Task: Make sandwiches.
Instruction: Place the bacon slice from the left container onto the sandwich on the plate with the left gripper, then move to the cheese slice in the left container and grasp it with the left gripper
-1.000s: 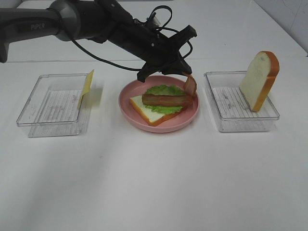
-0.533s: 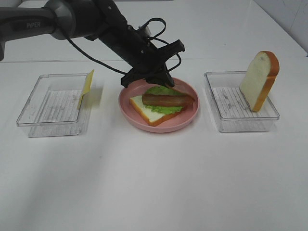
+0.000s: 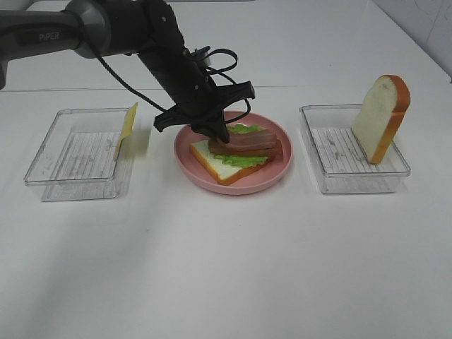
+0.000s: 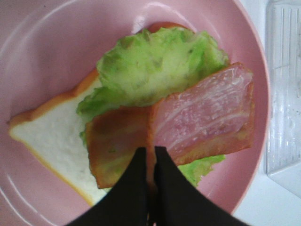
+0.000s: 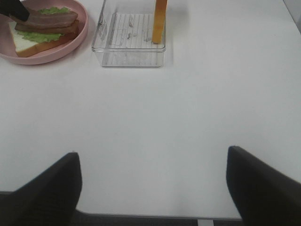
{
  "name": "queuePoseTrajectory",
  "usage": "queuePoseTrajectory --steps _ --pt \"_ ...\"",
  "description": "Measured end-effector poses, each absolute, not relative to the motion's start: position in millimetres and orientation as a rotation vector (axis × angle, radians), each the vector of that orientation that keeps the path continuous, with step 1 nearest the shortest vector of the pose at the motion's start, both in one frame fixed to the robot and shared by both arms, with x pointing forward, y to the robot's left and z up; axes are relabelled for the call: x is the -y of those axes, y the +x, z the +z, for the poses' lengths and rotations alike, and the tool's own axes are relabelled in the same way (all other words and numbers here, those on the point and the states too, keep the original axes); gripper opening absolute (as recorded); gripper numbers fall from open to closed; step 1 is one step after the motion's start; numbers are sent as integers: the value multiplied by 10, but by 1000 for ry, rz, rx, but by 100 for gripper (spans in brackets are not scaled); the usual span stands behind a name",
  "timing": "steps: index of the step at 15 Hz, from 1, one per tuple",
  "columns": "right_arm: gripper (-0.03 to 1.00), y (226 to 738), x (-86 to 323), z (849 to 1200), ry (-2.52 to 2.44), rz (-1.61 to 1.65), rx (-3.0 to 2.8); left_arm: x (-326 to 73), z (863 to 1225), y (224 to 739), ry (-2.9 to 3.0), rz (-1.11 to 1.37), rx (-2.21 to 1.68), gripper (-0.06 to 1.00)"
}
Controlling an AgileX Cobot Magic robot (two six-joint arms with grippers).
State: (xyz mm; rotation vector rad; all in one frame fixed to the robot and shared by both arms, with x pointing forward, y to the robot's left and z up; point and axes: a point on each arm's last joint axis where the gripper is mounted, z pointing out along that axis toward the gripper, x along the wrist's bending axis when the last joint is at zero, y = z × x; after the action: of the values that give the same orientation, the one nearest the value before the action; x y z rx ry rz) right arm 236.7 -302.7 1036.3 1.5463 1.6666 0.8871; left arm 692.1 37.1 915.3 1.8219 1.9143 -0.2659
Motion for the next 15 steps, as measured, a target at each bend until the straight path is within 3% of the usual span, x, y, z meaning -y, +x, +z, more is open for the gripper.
queuePoseTrajectory --steps 2,4,5,7,10,15 --pt "81 2367 3027 10363 1546 887 -1667 -380 9149 6924 1833 -249 -1912 8" --pt "81 2367 3027 10363 1546 887 -1667 -384 9147 6922 1841 -246 -1912 46" --pt "81 2367 3027 10363 1546 887 -1667 -385 9146 6922 1847 -244 -1908 56" --pt "81 2367 3027 10363 1546 887 -1667 -387 9156 6904 1894 -251 -1886 93" --pt "81 2367 3027 10363 1546 887 -1667 -365 9328 6920 1950 -254 -1825 99" --pt "81 2367 3027 10363 1546 887 -1667 -386 10157 6998 2032 -79 -1635 99"
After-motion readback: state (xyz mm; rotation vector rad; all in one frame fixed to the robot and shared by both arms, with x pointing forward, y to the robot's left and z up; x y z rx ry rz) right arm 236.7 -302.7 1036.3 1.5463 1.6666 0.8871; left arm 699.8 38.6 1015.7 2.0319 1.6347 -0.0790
